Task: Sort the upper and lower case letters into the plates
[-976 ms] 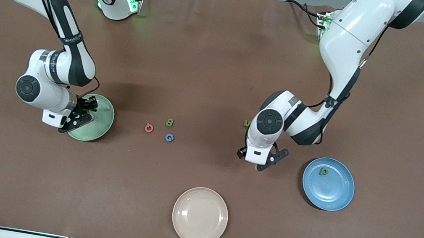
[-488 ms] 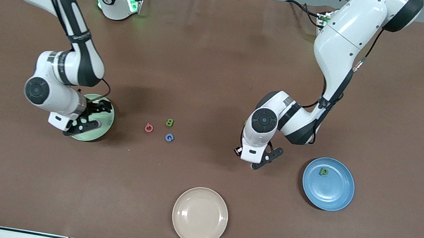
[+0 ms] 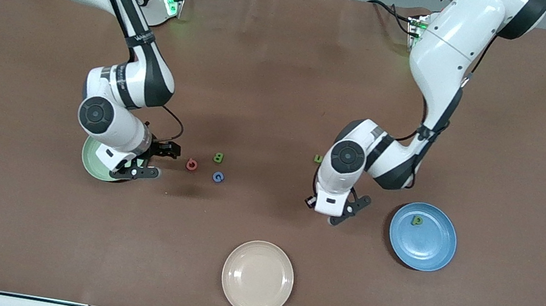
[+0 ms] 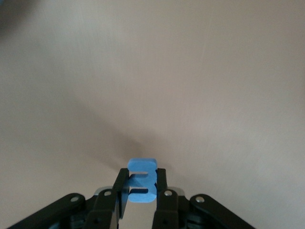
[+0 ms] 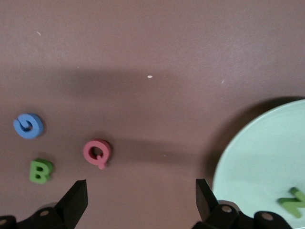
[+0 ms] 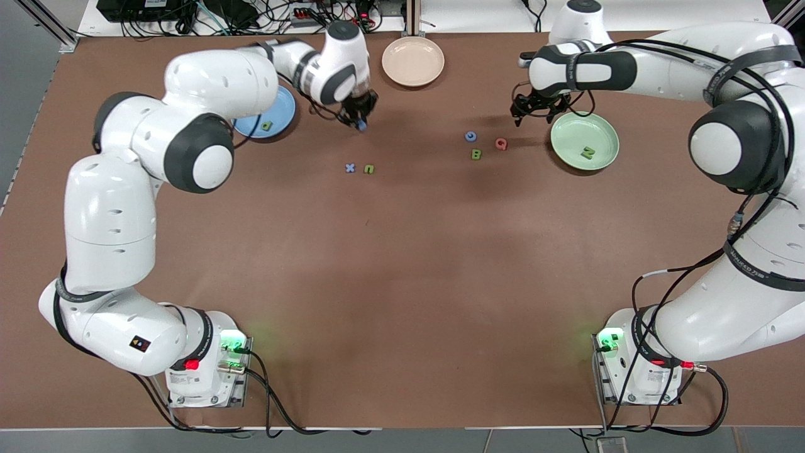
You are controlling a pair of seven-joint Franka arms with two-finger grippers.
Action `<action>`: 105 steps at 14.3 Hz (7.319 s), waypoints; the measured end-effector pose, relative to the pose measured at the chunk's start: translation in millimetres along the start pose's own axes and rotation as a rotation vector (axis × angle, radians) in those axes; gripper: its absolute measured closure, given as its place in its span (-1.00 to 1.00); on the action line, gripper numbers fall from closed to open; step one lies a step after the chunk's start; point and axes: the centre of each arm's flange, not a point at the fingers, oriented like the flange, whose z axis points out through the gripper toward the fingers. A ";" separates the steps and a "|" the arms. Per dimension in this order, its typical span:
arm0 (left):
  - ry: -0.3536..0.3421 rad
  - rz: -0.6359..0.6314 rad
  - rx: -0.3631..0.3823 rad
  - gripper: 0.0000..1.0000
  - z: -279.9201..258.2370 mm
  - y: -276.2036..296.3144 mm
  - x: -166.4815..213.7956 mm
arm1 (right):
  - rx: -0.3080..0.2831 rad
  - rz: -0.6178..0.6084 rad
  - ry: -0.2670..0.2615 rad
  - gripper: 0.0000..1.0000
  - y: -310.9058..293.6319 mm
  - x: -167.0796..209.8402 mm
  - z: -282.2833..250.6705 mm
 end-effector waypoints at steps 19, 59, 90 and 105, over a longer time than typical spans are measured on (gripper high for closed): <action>-0.067 0.377 0.110 0.10 26.7 -216.0 215.1 | 0.002 0.086 0.070 -0.31 -61.0 -12.6 73.9; -0.084 0.238 -0.061 0.50 10.2 -87.2 -50.2 | -0.026 -0.015 0.027 -1.00 95.5 -35.9 19.7; -0.095 -0.193 -0.027 -0.98 20.0 -71.5 -113.0 | 0.019 0.341 0.099 -0.02 -137.7 -47.6 83.5; -0.109 -0.375 0.029 0.37 34.1 -67.5 -143.9 | -0.043 0.031 0.003 0.45 60.3 -1.2 -11.3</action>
